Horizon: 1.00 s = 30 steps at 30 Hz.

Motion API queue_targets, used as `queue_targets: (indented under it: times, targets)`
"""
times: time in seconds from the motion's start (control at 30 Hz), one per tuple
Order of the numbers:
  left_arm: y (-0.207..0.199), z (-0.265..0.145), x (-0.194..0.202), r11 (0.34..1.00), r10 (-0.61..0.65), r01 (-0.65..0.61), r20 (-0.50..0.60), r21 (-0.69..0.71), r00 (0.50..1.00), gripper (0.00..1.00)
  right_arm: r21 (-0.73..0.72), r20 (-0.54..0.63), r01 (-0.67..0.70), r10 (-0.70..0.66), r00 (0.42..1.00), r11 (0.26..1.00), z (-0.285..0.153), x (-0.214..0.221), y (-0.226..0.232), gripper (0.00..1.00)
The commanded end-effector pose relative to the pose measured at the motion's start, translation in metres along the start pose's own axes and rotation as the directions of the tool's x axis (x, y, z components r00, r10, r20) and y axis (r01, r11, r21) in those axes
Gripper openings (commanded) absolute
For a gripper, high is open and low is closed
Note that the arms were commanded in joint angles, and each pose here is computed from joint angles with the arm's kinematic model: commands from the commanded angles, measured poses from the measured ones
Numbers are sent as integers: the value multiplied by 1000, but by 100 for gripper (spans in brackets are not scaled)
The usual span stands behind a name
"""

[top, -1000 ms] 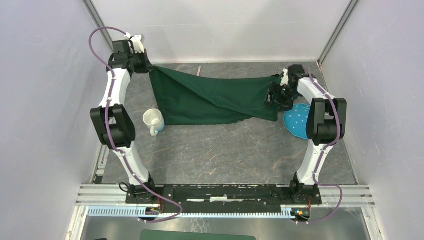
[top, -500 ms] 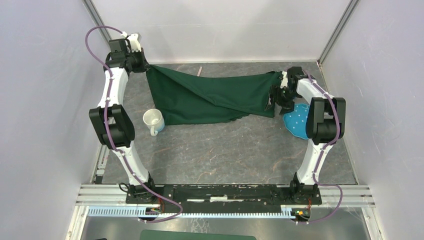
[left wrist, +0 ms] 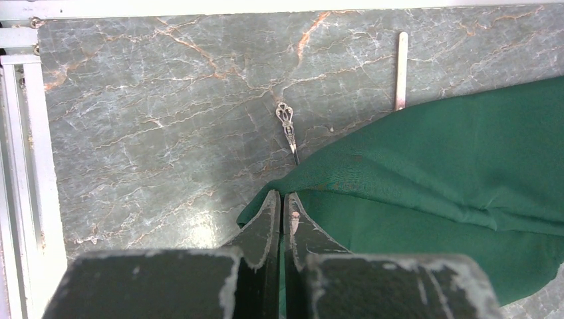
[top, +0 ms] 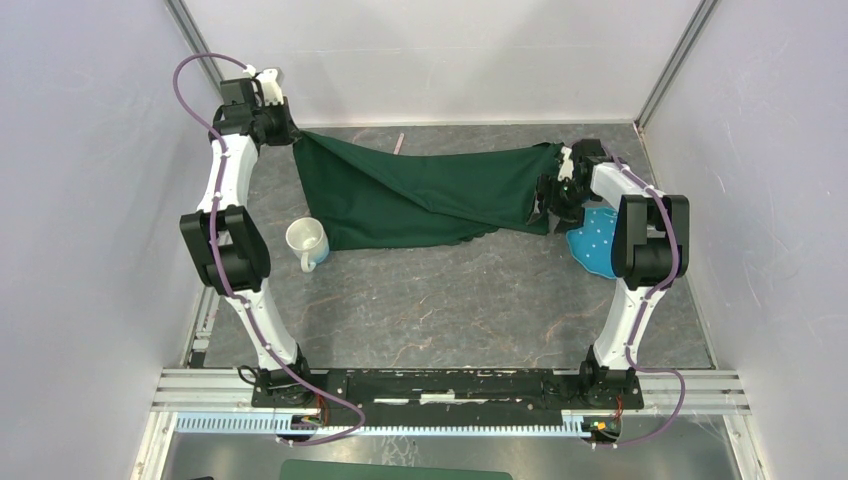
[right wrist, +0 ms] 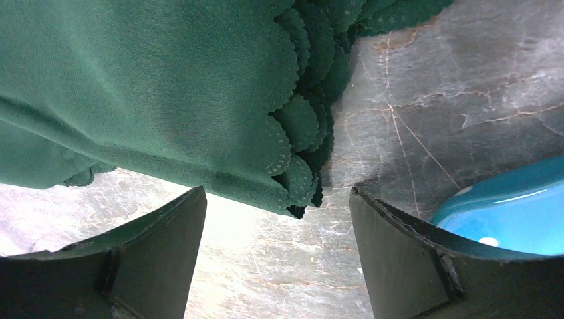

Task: Set the dinner table for one person
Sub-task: Flatten out the napkin at the center of the board.

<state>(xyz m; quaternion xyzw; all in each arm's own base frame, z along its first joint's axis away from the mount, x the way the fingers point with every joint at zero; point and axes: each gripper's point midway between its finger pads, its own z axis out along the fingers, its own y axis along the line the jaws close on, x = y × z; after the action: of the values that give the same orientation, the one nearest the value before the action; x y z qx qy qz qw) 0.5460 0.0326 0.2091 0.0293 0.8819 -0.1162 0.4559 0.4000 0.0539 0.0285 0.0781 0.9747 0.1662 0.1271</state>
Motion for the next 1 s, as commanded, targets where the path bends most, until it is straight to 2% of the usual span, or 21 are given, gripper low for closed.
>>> queue_targets:
  times: [0.0,0.17,0.47,0.53,0.67,0.83,0.9,0.97]
  targets:
    - [4,-8,-36,1000,-7,8,102,-13,995,2,-30,14,9,-9,1000,1000,13,-8,8,85]
    - [5,-10,-36,1000,-8,9,103,-15,995,2,-61,21,22,-20,1000,998,19,-12,22,84]
    - [5,-12,-37,1000,-8,10,104,-18,995,2,-83,11,29,-28,1000,996,27,-7,31,75]
    - [4,-13,-36,1000,-7,9,102,-20,995,2,-80,8,30,-29,1000,996,27,-5,30,67]
    - [5,-13,-35,1000,-6,8,99,-20,995,2,-66,3,28,-28,1000,997,27,-2,26,39]
    - [4,-15,-34,1000,-3,5,98,-21,995,2,-63,6,27,-27,1000,998,25,-4,27,9]
    - [5,-15,-33,1000,-4,6,94,-22,996,2,-63,13,27,-26,1000,998,23,-8,28,0]
    - [5,-16,-32,1000,-3,5,92,-22,996,2,-73,20,31,-29,999,997,20,-14,33,0]
